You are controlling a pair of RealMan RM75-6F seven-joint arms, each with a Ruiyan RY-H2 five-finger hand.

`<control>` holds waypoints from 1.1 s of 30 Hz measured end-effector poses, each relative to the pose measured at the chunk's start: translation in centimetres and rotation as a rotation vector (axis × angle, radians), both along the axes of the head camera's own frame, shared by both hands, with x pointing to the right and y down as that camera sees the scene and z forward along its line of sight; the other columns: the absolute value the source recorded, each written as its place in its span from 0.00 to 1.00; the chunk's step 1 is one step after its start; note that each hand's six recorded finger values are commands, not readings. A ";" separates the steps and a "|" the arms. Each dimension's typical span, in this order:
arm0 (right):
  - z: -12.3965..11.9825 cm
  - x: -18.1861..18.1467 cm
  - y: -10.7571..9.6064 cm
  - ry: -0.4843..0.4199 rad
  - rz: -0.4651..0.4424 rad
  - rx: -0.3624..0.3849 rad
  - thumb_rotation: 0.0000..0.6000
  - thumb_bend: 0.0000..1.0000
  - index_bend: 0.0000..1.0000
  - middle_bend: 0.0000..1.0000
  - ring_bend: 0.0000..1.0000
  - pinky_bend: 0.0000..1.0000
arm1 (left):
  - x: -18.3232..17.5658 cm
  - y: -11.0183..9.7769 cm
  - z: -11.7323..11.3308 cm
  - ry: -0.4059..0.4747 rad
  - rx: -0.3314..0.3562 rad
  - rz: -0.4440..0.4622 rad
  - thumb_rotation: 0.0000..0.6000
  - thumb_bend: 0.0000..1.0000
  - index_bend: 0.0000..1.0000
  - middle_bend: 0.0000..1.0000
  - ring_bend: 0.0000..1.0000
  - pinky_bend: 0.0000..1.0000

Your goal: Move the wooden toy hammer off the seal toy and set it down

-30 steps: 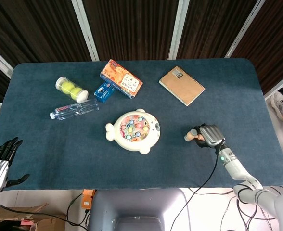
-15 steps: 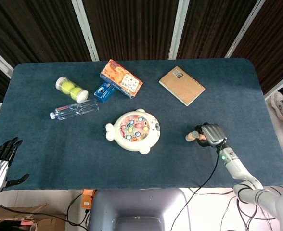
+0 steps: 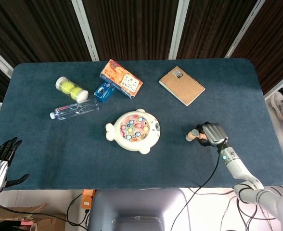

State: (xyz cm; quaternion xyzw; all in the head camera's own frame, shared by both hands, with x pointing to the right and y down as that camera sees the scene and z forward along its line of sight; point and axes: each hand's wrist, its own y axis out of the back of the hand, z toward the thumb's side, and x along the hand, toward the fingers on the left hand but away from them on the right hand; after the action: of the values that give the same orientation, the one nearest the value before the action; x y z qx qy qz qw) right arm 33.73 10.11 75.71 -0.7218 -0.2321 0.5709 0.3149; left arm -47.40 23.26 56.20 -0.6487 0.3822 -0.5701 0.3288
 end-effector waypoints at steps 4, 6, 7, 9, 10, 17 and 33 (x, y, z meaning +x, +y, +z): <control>0.0 0.2 0.0 -0.004 0.009 -0.009 1.00 0.25 0.41 0.41 0.24 0.44 | 0.0 0.0 0.0 0.000 -0.001 0.001 1.00 0.14 0.00 0.02 0.01 0.13; -0.1 0.3 0.1 -0.002 0.007 -0.008 1.00 0.25 0.40 0.40 0.23 0.44 | 0.1 0.0 0.0 -0.001 -0.001 0.001 1.00 0.14 0.00 0.02 0.01 0.13; -0.1 0.3 0.1 -0.002 0.007 -0.008 1.00 0.25 0.40 0.40 0.23 0.44 | 0.1 0.0 0.0 -0.001 -0.001 0.001 1.00 0.14 0.00 0.02 0.01 0.13; -0.2 0.4 0.1 -0.002 0.008 -0.006 1.00 0.25 0.39 0.40 0.23 0.44 | 0.0 0.0 0.0 -0.001 0.000 0.000 1.00 0.14 0.00 0.02 0.01 0.13; -0.2 0.5 0.1 -0.002 0.008 -0.005 1.00 0.25 0.38 0.40 0.23 0.44 | 0.0 0.0 0.0 -0.001 0.000 0.000 1.00 0.14 0.00 0.02 0.01 0.13; -0.8 1.3 0.3 -0.001 0.012 -0.001 1.00 0.24 0.35 0.38 0.21 0.41 | 0.0 0.0 -0.1 -0.003 0.003 0.002 1.00 0.14 0.00 0.02 0.01 0.13; -6.2 3.7 2.0 -0.017 -0.010 0.097 1.00 0.16 0.13 0.17 0.01 0.15 | 0.0 0.2 -0.3 -0.019 0.017 -0.008 1.00 0.14 0.00 0.02 0.01 0.13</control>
State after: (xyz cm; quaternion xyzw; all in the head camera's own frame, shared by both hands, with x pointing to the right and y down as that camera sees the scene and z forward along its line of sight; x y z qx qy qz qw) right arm 37.39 12.15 69.54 -0.7117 -0.2588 0.5513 0.3502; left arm -47.44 23.47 55.95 -0.6389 0.3864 -0.5741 0.3359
